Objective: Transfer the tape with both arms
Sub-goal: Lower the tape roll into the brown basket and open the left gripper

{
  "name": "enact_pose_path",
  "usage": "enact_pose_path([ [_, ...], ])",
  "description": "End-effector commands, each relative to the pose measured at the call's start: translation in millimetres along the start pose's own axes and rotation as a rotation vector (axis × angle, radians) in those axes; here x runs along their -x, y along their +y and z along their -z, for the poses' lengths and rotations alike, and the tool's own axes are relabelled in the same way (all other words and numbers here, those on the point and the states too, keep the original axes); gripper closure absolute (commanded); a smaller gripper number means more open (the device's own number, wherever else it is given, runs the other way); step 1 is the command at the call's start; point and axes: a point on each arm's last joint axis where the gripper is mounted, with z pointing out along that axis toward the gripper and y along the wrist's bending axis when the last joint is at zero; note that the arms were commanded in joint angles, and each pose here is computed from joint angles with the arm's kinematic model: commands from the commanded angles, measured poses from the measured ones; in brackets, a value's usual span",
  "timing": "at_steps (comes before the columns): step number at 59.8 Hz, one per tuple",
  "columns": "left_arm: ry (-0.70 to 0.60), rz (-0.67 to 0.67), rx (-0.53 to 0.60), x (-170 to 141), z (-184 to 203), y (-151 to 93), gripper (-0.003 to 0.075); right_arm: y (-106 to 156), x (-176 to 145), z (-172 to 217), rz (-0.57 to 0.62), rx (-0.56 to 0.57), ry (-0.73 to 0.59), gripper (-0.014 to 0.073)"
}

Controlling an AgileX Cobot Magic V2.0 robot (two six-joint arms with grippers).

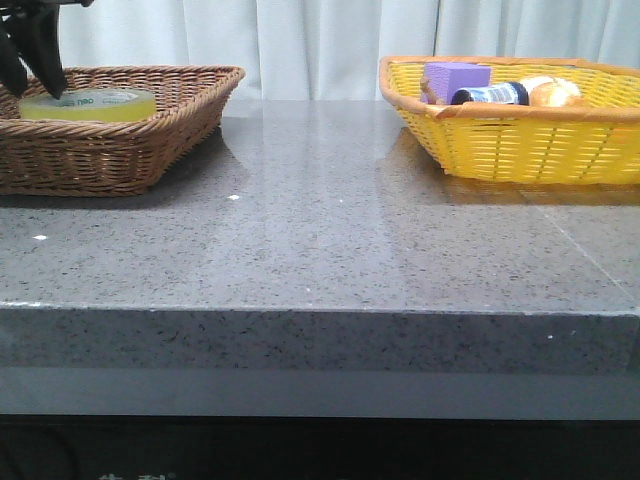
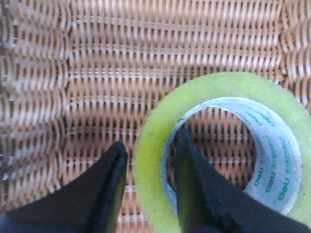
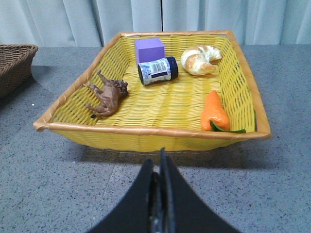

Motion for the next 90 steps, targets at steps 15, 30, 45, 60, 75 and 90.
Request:
enact_pose_path([
  [15,-0.174,-0.004,-0.003,5.4,60.5,-1.2,0.0677,-0.7,15.3,1.3,0.004,-0.016,-0.100,0.0664],
  [30,-0.225,-0.005,-0.006,6.2,70.9,-1.7,0.0740,-0.7,15.2,1.3,0.004,-0.015,-0.100,0.0664],
  [45,-0.471,0.008,-0.044,-21.2,112.0,-2.4,0.0740,-0.8,15.6,1.4,0.004,-0.016,-0.103,0.0664],
  [60,-0.643,0.018,-0.052,-99.8,120.8,4.3,0.0740,-0.7,14.9,1.3,0.004,-0.015,-0.096,0.0664],
  [75,-0.809,0.022,-0.058,-195.1,121.7,12.6,0.0740,-0.7,14.9,1.3,0.004,-0.015,-0.096,0.0664],
  [90,-0.967,0.019,-0.071,-277.1,126.9,18.9,0.0740,-0.7,14.9,1.3,0.004,-0.015,-0.096,0.0664],
])
